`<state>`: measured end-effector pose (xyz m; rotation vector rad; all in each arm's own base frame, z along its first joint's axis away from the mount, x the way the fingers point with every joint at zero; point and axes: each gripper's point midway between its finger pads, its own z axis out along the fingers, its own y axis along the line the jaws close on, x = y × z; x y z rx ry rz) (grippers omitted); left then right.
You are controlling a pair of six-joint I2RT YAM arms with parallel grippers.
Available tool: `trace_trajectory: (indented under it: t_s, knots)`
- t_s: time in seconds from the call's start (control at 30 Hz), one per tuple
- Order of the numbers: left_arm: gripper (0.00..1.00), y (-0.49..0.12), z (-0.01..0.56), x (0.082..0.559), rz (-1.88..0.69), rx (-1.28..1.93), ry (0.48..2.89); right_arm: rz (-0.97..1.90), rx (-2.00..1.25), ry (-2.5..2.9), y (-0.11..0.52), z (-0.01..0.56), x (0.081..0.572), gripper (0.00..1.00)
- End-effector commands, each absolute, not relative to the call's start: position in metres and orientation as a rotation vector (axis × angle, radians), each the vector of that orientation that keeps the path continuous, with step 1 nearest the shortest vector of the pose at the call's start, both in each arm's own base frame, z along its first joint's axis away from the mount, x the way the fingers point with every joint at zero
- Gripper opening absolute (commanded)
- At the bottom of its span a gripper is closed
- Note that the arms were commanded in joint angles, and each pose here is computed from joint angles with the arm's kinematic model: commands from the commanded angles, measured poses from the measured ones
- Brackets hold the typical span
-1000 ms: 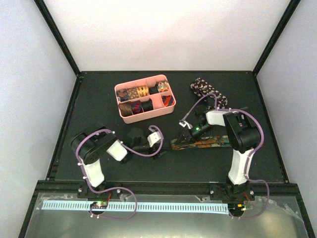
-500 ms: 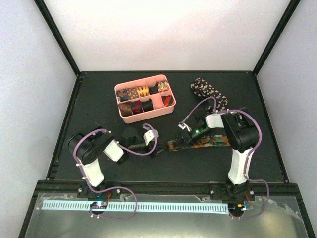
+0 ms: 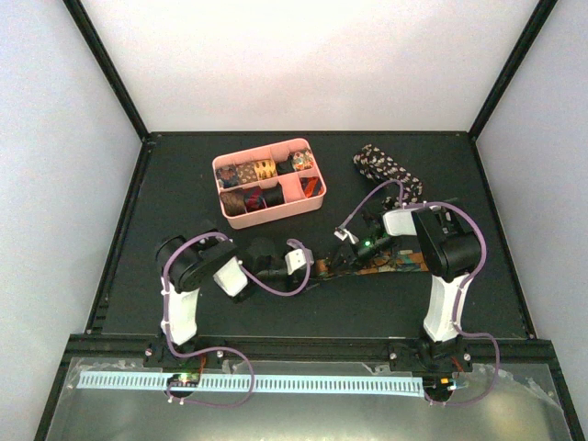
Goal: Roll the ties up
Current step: Roll the tie at the center of the board.
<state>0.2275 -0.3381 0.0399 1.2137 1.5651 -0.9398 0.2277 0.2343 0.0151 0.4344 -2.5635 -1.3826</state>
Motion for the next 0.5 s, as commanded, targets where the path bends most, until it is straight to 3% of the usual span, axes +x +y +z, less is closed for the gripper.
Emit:
trace_trajectory:
  t_s: [0.0, 0.17, 0.3, 0.47]
  knots:
    - [0.85, -0.352, 0.040, 0.233, -0.894, 1.248, 1.495, -1.053, 0.435, -2.660, 0.205, -0.029, 0.214, 0.01]
    - [0.76, -0.357, 0.029, 0.239, -0.881, 1.262, 1.538, -1.066, 0.443, -2.650, 0.206, -0.028, 0.213, 0.02]
    - [0.48, -0.360, 0.020, 0.243, -0.840, 1.291, 1.608, -1.106, 0.464, -2.644, 0.210, -0.022, 0.216, 0.02]
    - [0.37, -0.352, 0.001, 0.235, -0.700, 1.409, 1.733, -1.153, 0.523, -2.670, 0.207, -0.003, 0.224, 0.18]
